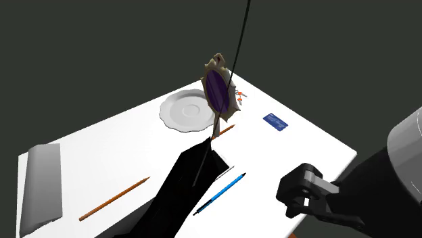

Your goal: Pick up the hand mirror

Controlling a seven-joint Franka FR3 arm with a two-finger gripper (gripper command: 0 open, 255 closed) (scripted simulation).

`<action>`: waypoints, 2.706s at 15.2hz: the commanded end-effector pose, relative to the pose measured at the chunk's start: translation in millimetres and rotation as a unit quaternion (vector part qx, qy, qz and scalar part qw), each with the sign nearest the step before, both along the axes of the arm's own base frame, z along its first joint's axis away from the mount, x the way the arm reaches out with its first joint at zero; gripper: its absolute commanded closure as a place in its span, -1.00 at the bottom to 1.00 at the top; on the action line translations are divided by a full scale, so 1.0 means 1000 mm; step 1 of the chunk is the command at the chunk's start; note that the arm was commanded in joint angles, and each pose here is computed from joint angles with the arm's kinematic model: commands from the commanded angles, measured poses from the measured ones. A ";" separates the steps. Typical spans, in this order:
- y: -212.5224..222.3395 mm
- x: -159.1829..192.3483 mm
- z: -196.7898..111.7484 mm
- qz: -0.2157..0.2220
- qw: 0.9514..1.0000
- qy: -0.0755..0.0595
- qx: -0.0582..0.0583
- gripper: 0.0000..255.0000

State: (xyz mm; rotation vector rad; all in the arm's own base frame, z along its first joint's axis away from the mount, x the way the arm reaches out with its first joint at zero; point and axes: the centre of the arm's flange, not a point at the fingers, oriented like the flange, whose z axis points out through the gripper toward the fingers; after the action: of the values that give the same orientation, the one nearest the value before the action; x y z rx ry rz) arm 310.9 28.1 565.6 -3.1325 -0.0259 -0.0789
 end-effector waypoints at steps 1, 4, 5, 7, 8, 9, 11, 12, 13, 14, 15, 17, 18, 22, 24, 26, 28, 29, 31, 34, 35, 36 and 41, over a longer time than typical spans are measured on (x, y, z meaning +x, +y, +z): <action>0.000 0.000 0.000 0.000 1.000 0.000 0.000 -1.00; 0.008 0.030 -0.007 0.072 0.997 -0.023 0.016 -1.00; 0.012 0.039 -0.009 0.096 0.995 -0.031 0.022 -1.00; 0.021 0.058 -0.013 0.143 0.988 -0.047 0.032 -1.00; 0.026 0.067 -0.014 0.167 0.984 -0.054 0.038 -1.00; 0.031 0.076 -0.015 0.190 0.979 -0.062 0.043 -1.00; 0.043 0.093 -0.017 0.237 0.967 -0.077 0.054 -1.00; 0.050 0.101 -0.018 0.260 0.960 -0.085 0.059 -1.00; 0.057 0.109 -0.018 0.283 0.953 -0.092 0.064 -1.00; 0.065 0.116 -0.018 0.305 0.944 -0.100 0.069 -1.00; 0.073 0.123 -0.018 0.328 0.936 -0.107 0.074 -1.00; 0.089 0.136 -0.018 0.372 0.916 -0.121 0.084 -1.00; 0.098 0.141 -0.017 0.394 0.906 -0.128 0.089 -1.00; 0.136 0.160 -0.013 0.479 0.857 -0.156 0.108 -1.00; 0.143 0.163 -0.017 0.495 0.847 -0.161 0.112 -1.00; 0.143 0.163 -0.028 0.495 0.847 -0.161 0.112 -1.00; 0.143 0.163 -0.039 0.495 0.847 -0.161 0.112 -1.00; 0.143 0.163 -0.044 0.495 0.847 -0.161 0.112 -1.00; 0.143 0.163 -0.052 0.495 0.847 -0.161 0.112 -1.00; 0.144 0.163 -0.052 0.495 0.847 -0.161 0.112 1.00; 0.144 0.163 -0.052 0.495 0.847 -0.161 0.112 1.00; 0.144 0.163 -0.052 0.495 0.847 -0.161 0.112 1.00; 0.144 0.163 -0.052 0.495 0.847 -0.161 0.112 1.00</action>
State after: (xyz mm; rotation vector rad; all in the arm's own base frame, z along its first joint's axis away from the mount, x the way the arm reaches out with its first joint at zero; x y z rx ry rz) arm 474.0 171.8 513.5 -2.4395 -1.4536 -0.5290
